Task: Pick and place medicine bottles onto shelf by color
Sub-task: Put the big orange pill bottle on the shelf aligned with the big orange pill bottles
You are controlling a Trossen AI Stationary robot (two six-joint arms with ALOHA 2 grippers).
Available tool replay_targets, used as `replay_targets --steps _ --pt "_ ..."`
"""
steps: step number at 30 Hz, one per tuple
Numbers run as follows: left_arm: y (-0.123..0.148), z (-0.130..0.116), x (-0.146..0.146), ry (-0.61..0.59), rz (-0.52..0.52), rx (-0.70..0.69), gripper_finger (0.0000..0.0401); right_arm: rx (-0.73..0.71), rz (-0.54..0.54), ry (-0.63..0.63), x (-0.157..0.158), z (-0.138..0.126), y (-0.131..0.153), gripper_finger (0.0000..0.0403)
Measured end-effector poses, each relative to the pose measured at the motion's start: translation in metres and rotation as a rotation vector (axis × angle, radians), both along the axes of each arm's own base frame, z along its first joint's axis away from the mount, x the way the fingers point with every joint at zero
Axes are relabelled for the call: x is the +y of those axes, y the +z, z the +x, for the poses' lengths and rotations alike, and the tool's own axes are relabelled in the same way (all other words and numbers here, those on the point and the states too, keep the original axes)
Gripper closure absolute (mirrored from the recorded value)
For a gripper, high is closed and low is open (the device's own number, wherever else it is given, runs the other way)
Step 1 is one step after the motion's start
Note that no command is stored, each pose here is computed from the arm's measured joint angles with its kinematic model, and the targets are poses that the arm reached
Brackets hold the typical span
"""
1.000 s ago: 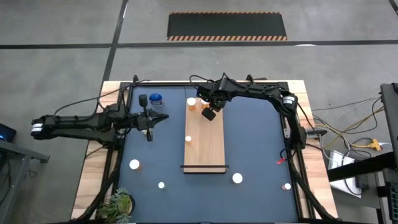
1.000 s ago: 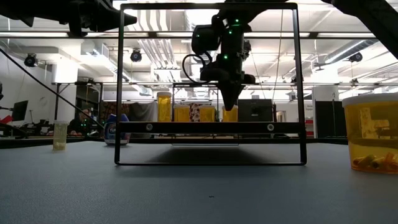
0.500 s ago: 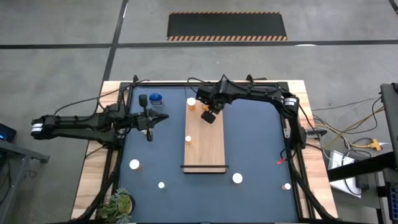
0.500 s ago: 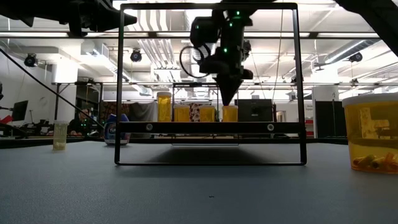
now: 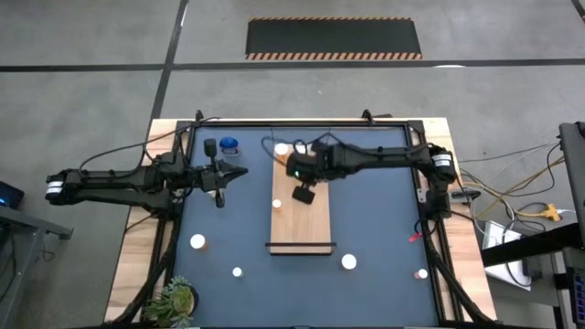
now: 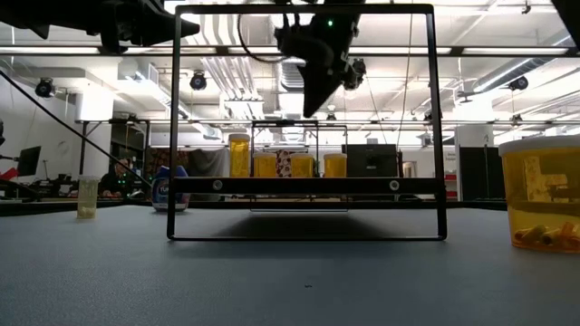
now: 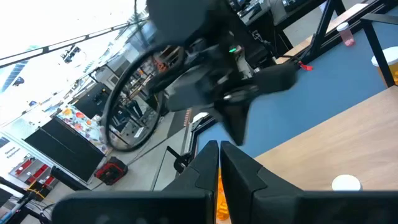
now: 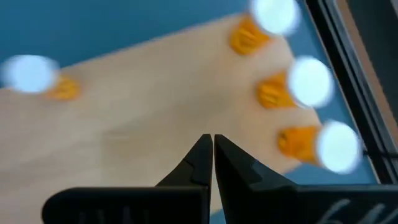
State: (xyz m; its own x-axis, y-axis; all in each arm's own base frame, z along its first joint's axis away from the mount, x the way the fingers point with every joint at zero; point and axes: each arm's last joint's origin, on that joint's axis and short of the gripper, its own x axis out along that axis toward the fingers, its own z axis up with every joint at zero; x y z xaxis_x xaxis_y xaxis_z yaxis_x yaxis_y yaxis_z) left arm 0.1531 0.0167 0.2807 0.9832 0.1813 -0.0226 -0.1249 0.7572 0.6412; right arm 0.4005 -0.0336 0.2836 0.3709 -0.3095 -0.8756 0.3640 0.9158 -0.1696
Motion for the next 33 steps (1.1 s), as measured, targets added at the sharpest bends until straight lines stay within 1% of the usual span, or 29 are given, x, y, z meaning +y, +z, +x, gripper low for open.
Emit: replay_targets --steps 4,7,10,15,20,25,33 --pt "0.0 0.0 0.0 0.0 0.0 0.0 0.0401 -0.073 -0.021 0.085 0.019 0.001 -0.006 0.0394" --pt "0.0 0.0 0.0 0.0 -0.001 0.001 0.0401 -0.154 -0.037 0.119 0.026 0.0 -0.008 0.0394" --pt "0.0 0.0 0.0 0.0 -0.001 0.001 0.0401 -0.227 -0.05 0.137 0.027 -0.004 -0.012 0.0394" --pt "0.0 0.0 0.0 0.0 -0.002 0.001 0.0401 -0.308 -0.08 0.168 0.027 -0.012 -0.022 0.0394" --pt "-0.001 0.0 0.0 0.0 -0.002 0.004 0.0401 -0.393 -0.12 0.207 0.027 -0.017 -0.02 0.0394" --pt "0.0 0.001 0.0 0.0 -0.002 0.001 0.0401 -0.413 -0.123 0.208 0.027 -0.024 -0.02 0.0394" --pt "0.0 0.001 0.0 0.0 -0.002 0.002 0.0401 -0.411 -0.123 0.209 0.027 -0.024 -0.02 0.0394"
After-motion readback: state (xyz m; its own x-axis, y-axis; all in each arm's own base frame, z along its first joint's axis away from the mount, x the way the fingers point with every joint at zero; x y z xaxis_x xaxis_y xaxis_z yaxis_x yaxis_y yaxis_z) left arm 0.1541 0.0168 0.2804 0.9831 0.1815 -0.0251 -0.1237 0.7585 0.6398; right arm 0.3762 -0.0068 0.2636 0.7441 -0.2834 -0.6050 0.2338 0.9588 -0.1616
